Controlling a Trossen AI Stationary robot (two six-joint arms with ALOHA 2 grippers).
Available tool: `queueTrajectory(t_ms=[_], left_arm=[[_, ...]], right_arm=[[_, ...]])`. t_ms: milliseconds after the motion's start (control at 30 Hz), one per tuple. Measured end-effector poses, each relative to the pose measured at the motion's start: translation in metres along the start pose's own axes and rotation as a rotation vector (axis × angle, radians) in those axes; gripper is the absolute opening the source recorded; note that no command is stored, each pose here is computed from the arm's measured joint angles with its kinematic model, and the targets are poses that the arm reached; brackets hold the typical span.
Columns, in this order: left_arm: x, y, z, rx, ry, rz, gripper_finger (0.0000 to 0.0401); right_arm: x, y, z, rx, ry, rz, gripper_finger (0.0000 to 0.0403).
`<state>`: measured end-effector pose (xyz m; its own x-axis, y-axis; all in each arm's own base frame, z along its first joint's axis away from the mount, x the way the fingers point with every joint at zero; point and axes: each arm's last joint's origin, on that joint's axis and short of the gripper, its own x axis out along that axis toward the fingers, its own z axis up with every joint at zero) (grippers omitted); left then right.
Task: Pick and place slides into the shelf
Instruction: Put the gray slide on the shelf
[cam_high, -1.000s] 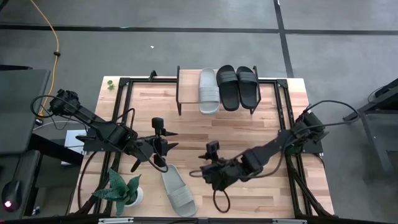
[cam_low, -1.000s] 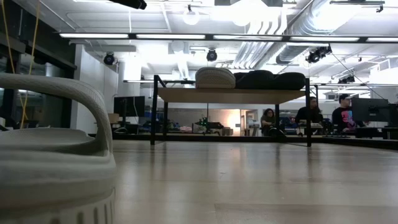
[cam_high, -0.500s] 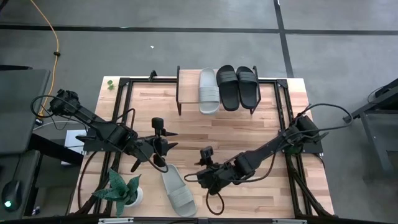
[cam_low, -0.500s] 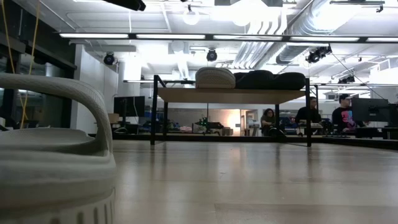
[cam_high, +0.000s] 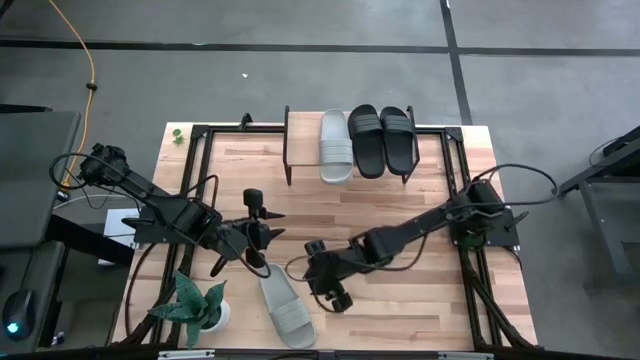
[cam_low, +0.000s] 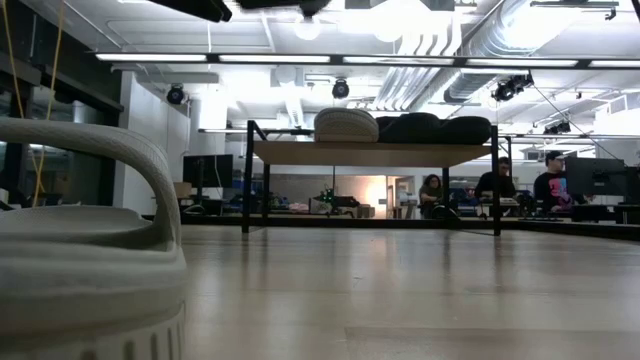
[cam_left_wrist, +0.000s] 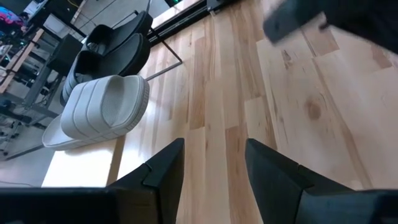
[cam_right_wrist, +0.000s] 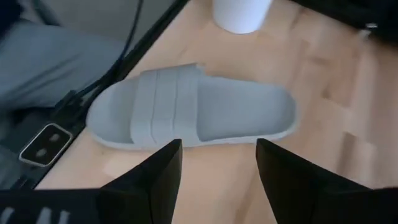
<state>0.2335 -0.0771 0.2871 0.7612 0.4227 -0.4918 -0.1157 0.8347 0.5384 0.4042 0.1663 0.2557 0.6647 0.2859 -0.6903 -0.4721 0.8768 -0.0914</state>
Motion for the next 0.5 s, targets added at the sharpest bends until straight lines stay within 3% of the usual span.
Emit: queueTrajectory(t_ms=[200, 500], left_arm=[[0.0, 0.0, -0.002, 0.016, 0.017, 0.011, 0.0156], [0.0, 0.0, -0.002, 0.017, 0.019, 0.015, 0.0156]], right_arm=[[0.016, -0.019, -0.021, 0.033, -0.118, 0.197, 0.0197], [0.023, -0.035, -0.037, 0.109, -0.16, 0.251, 0.0197]])
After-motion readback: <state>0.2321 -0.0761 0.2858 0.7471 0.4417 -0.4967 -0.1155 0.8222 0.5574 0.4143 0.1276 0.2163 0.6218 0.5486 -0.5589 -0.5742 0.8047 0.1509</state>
